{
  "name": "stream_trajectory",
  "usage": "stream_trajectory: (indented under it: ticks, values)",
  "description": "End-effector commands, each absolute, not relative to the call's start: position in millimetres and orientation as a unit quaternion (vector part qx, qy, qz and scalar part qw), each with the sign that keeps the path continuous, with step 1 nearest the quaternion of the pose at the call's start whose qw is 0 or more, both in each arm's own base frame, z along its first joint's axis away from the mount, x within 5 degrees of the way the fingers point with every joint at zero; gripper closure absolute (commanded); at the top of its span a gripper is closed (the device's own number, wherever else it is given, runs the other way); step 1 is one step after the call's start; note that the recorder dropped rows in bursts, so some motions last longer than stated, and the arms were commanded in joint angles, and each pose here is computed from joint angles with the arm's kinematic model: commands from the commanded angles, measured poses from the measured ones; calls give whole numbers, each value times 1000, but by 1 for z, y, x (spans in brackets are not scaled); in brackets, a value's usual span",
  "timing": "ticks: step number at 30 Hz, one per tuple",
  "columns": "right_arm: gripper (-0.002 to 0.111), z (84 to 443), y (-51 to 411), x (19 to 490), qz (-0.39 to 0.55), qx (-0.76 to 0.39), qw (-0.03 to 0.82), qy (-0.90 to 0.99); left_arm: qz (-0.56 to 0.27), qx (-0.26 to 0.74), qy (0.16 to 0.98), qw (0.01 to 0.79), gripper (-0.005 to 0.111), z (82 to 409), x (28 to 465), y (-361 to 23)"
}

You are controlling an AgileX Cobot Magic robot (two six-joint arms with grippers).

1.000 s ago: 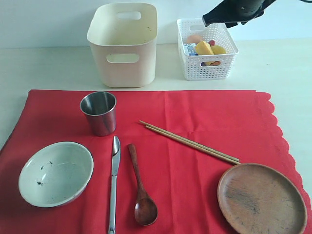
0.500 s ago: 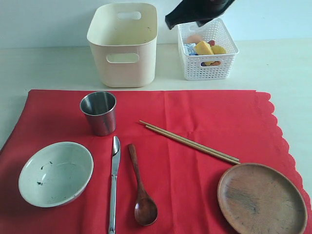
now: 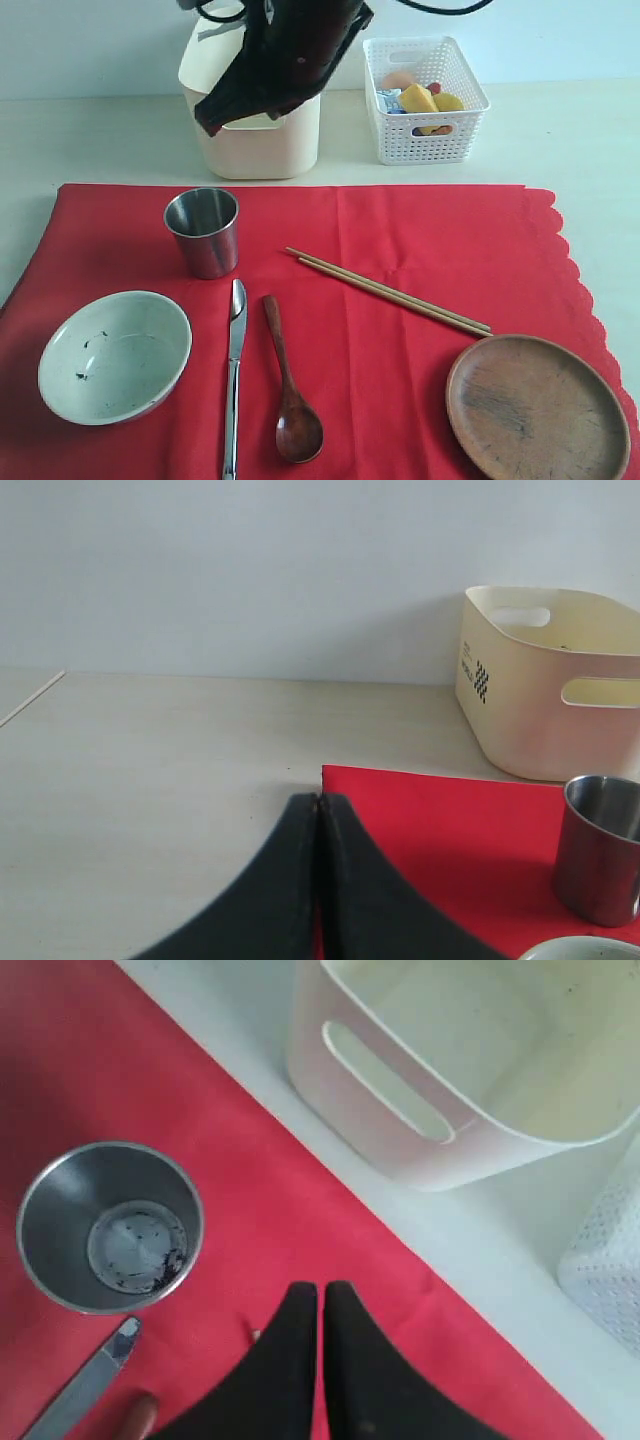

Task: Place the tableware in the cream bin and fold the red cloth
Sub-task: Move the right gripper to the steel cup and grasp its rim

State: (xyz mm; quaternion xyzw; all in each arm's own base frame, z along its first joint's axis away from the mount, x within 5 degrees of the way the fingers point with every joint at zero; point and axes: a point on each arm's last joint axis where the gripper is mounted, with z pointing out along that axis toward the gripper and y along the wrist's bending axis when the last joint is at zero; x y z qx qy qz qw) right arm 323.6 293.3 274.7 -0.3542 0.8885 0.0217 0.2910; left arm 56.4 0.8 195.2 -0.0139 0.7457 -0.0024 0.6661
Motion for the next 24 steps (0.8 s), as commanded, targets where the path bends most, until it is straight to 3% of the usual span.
stream_trajectory:
  ticks: [1,5,7,12,18,24]
  values:
    - [92,258,311,325,37,-349,298,888,-4,-12,745,667,104,195,56,0]
    - [66,232,324,334,63,-327,305,892,-4,-12,745,667,104,195,56,0]
    - [60,219,330,337,84,-319,303,894,-4,-12,745,667,104,195,56,0]
    - [59,184,339,344,85,-325,296,894,-4,-12,745,667,104,195,56,0]
    - [60,169,343,345,95,-319,288,898,-4,-12,745,667,104,195,56,0]
    - [71,170,343,345,97,-318,288,898,-4,-12,745,667,104,195,56,0]
